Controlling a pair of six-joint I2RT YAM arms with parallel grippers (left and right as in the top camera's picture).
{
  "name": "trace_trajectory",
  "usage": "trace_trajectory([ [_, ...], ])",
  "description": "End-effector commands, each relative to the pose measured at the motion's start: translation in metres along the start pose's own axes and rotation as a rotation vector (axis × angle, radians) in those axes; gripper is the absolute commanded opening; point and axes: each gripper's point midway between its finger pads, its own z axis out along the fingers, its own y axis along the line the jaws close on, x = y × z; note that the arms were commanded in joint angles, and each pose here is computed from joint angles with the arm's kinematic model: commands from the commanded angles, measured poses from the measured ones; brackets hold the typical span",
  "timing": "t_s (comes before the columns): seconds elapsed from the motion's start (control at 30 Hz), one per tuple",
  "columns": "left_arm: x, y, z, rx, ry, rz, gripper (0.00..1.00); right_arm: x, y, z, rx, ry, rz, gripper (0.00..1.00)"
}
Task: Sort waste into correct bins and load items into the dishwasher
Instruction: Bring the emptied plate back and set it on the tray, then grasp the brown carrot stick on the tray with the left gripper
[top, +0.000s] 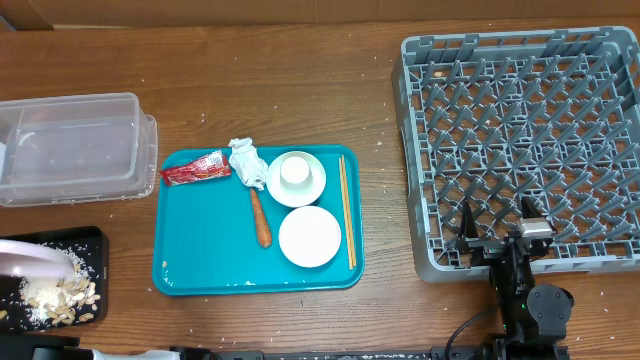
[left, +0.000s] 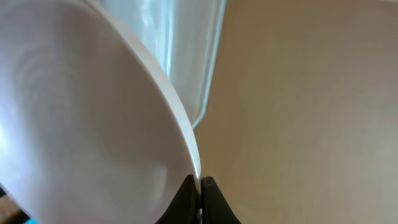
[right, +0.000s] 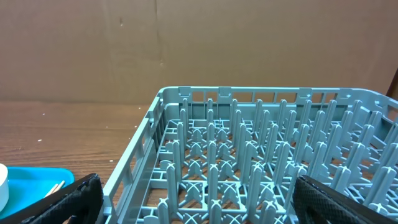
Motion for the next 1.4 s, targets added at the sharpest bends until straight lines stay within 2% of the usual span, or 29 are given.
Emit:
trace_trajectory([
  [0.0, 0.015, -0.016, 0.002, 0.069, 0.044, 0.032, 0.04, 0.002, -0.002, 0.000, 0.007, -0.001, 0.004, 1.00],
  [0.1, 0.033, -0.025, 0.006, 0.061, 0.077, 0.062, 0.04, 0.002, -0.002, 0.000, 0.007, -0.001, 0.004, 1.00],
  [0.17, 0.054, -0.032, 0.011, -0.007, 0.096, 0.114, 0.04, 0.002, -0.002, 0.000, 0.007, -0.001, 0.004, 1.00],
  [0.23, 0.072, -0.036, 0.014, -0.130, 0.094, 0.189, 0.04, 0.002, -0.002, 0.000, 0.007, -0.001, 0.004, 1.00],
  [0.4, 0.133, -0.030, 0.033, -0.563, 0.056, 0.406, 0.04, 0.002, -0.002, 0.000, 0.007, -0.001, 0.004, 1.00],
  [0.5, 0.192, -0.023, 0.064, -0.728, 0.174, 0.610, 0.04, 0.002, -0.002, 0.000, 0.007, -0.001, 0.004, 1.00],
  [0.63, 0.269, 0.032, 0.112, -1.034, 0.308, 0.851, 0.04, 0.002, -0.002, 0.000, 0.007, -0.001, 0.004, 1.00],
  [0.83, 0.335, 0.102, 0.159, -1.138, 0.507, 0.983, 0.04, 0.002, -0.002, 0.000, 0.007, -0.001, 0.004, 1.00],
  [0.97, 0.354, 0.136, 0.175, -1.218, 0.534, 1.037, 0.04, 0.002, -0.002, 0.000, 0.007, -0.001, 0.004, 1.00],
  [1.1, 0.343, 0.165, 0.183, -1.358, 0.520, 1.049, 0.04, 0.002, -0.002, 0.000, 0.007, -0.001, 0.004, 1.00],
  [1.27, 0.327, 0.171, 0.180, -1.445, 0.454, 1.052, 0.04, 0.002, -0.002, 0.000, 0.007, -0.001, 0.004, 1.00],
  [1.33, 0.327, 0.172, 0.177, -1.454, 0.464, 1.053, 0.34, 0.002, -0.002, 0.000, 0.007, -0.001, 0.004, 1.00],
  [1.37, 0.329, 0.172, 0.176, -1.454, 0.484, 1.057, 0.44, 0.002, -0.002, 0.000, 0.007, -0.001, 0.004, 1.00],
])
